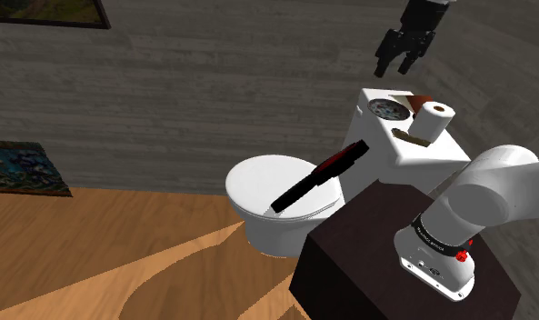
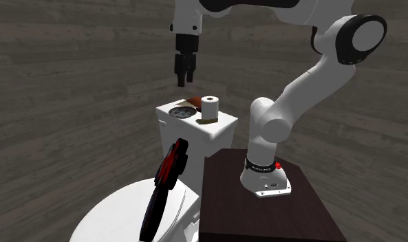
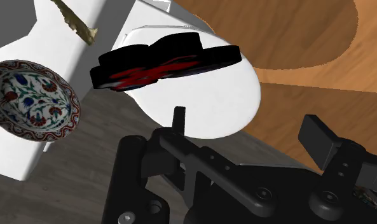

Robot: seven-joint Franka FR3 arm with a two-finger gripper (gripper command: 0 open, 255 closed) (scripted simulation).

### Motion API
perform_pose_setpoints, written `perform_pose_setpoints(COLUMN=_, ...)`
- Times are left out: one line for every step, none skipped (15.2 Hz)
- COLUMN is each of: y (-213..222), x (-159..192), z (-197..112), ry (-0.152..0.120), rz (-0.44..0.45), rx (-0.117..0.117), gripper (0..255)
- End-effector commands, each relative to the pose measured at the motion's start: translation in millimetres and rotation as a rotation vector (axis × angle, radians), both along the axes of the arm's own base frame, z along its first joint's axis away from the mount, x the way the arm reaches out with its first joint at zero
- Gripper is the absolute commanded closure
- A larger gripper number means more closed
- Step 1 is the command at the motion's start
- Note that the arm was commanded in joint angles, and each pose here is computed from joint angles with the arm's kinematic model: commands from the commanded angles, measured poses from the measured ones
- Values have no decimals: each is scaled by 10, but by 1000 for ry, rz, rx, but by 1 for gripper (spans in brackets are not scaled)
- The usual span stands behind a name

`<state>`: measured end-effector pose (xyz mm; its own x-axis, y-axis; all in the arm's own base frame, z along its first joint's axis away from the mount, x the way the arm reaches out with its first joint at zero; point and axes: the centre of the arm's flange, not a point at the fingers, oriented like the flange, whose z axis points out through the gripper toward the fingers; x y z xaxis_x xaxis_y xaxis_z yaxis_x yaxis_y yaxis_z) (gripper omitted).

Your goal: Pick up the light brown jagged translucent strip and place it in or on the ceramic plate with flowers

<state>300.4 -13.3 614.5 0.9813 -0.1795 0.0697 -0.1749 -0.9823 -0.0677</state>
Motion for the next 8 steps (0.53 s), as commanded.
perform_pose_setpoints(y=0, x=0, z=0, ry=0, rz=0, rx=0, gripper=0)
perform_pose_setpoints(y=-89, x=-75, z=-83, ry=-7, rz=26, rx=3, gripper=0)
perform_pose_setpoints(y=-179, x=-146, z=-167, ry=-15, rz=52, rx=7, gripper=0)
perform_pose_setpoints(y=-271, x=-215, z=-251, ry=-22, rz=78, rx=10, gripper=0)
perform_pose_setpoints(y=-364, x=-281, z=-337, ry=-29, rz=105, rx=13, gripper=0)
perform_pose_setpoints(y=-459, x=-343, z=-423, ry=-36, rz=131, rx=17, gripper=0)
perform_pose_setpoints(y=-555, x=-403, z=-510, ry=-44, rz=157, rx=20, gripper=0)
perform_pose_setpoints(y=-652, x=-459, z=-598, ry=-51, rz=183, rx=24, gripper=0)
